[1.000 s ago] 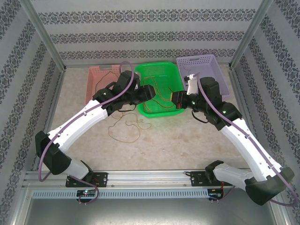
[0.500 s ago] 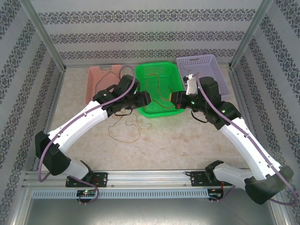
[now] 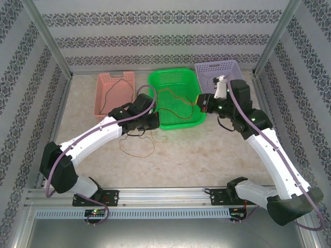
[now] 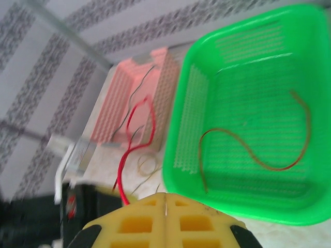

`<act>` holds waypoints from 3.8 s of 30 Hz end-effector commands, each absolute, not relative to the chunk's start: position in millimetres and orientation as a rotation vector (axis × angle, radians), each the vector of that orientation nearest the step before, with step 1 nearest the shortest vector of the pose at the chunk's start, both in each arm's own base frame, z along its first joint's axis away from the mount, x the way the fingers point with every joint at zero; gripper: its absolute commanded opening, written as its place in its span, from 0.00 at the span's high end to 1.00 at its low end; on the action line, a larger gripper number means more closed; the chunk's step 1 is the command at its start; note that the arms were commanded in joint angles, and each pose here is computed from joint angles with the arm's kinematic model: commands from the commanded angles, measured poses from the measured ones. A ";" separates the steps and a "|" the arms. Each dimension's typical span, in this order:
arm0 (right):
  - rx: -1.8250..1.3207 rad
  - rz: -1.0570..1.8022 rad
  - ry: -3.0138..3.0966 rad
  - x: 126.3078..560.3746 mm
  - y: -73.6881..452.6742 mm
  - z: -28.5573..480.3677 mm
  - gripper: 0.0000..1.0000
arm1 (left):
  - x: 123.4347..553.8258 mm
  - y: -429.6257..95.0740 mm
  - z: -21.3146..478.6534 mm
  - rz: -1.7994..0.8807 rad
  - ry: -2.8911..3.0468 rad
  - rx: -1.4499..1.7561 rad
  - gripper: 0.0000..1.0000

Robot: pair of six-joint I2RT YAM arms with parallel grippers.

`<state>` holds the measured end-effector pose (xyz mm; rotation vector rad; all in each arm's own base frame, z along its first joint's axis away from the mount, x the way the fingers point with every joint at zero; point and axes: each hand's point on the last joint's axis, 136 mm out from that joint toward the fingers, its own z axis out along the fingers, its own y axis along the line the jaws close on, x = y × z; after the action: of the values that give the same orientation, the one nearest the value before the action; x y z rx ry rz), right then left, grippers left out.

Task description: Untangle the cables

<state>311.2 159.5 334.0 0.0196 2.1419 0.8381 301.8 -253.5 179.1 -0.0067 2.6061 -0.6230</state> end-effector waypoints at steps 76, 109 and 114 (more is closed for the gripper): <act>0.176 0.874 1.894 358.6 168.9 394.1 1.00 | 401.6 -293.0 324.6 -1.284 2.171 -1.208 0.92; 0.450 0.739 1.918 287.2 63.9 374.5 0.39 | 539.6 -381.6 329.0 -1.858 1.687 0.173 1.00; 0.447 0.747 1.944 289.7 66.0 366.6 0.39 | 553.5 -387.3 320.5 -1.883 1.646 0.184 1.00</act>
<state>291.1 65.2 372.4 0.4519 1.9267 0.7366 557.2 -393.6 269.7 0.0523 1.8492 -1.8410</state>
